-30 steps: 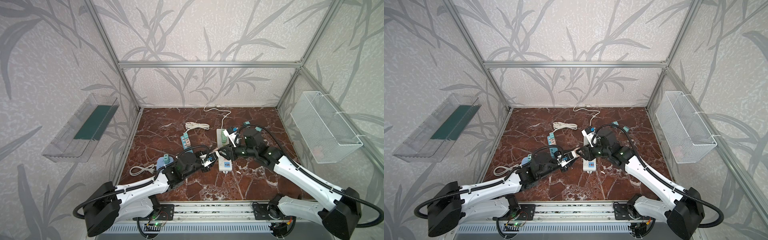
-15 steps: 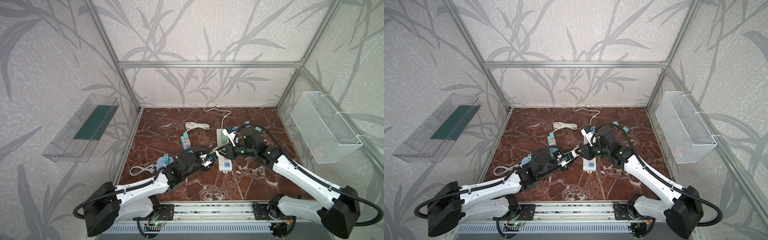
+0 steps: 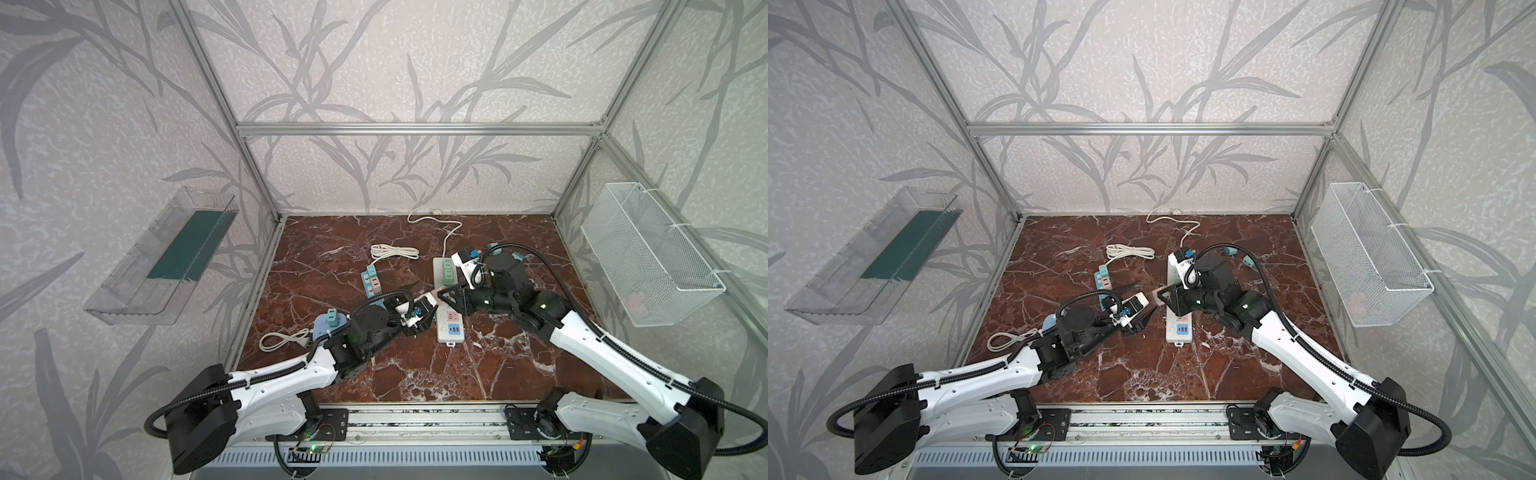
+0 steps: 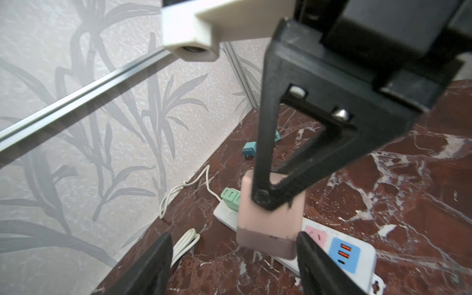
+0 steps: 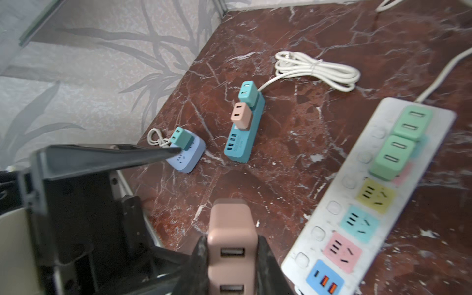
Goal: Insert the plug
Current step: 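Carry the pink adapter over the white strip with the right gripper while the left withdraws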
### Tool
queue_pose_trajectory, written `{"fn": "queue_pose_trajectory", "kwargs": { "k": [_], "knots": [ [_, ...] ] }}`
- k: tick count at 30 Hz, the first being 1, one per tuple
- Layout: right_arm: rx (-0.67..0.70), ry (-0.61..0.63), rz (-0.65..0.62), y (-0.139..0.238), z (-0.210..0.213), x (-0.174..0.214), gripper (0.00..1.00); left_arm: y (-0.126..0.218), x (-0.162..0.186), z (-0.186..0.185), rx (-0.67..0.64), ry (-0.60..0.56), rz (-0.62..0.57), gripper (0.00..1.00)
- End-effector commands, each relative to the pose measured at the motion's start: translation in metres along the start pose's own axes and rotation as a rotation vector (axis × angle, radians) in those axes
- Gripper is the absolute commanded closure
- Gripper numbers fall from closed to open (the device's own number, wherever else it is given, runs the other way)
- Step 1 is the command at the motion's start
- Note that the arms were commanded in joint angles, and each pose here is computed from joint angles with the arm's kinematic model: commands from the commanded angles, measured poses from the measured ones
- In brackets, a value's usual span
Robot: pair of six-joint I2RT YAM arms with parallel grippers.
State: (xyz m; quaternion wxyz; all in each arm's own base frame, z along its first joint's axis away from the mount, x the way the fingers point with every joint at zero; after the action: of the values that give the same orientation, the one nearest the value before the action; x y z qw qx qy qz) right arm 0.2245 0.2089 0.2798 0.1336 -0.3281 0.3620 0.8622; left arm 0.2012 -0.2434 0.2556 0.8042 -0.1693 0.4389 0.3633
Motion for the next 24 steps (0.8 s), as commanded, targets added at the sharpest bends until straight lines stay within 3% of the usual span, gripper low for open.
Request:
{"fn": "queue_pose_trajectory", "kwargs": {
  "k": [1,4,6,9,14,18,24],
  "knots": [
    [0.202,0.005,-0.041,0.006,-0.016,-0.009,1.00,0.006,-0.015,0.030,-0.217,0.089,-0.053,0.22],
    [0.342,-0.028,-0.036,-0.004,-0.035,-0.007,1.00,0.004,-0.015,0.054,-0.411,0.262,0.012,0.18],
    [0.415,-0.036,-0.019,-0.016,-0.046,-0.005,1.00,0.001,-0.009,0.067,-0.522,0.422,0.142,0.17],
    [0.479,-0.031,0.006,-0.034,-0.058,-0.005,1.00,-0.010,0.005,0.067,-0.442,0.612,0.403,0.17],
    [0.544,-0.047,0.041,-0.058,-0.073,-0.010,1.00,-0.024,0.011,0.057,-0.276,0.791,0.518,0.17],
    [0.572,-0.068,0.045,-0.070,-0.083,-0.012,1.00,-0.027,0.020,0.058,-0.274,0.842,0.574,0.17],
    [0.601,-0.089,0.077,-0.084,-0.095,-0.016,1.00,-0.023,0.017,0.061,-0.262,0.848,0.558,0.18]
  ]
}}
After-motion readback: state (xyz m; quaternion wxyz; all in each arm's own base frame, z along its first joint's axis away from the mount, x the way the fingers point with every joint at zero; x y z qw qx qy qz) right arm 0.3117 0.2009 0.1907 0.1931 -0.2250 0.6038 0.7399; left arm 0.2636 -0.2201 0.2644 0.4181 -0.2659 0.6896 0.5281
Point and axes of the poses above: each gripper's point midway between its finger pads, its own y axis back along the fingers, its own z axis along the line the jaws close on, x = y × z, the point moved 7 cm from there along y, back along the fingers, and after that the axes turned 7 degrees about -y, right-handed, at the moved point
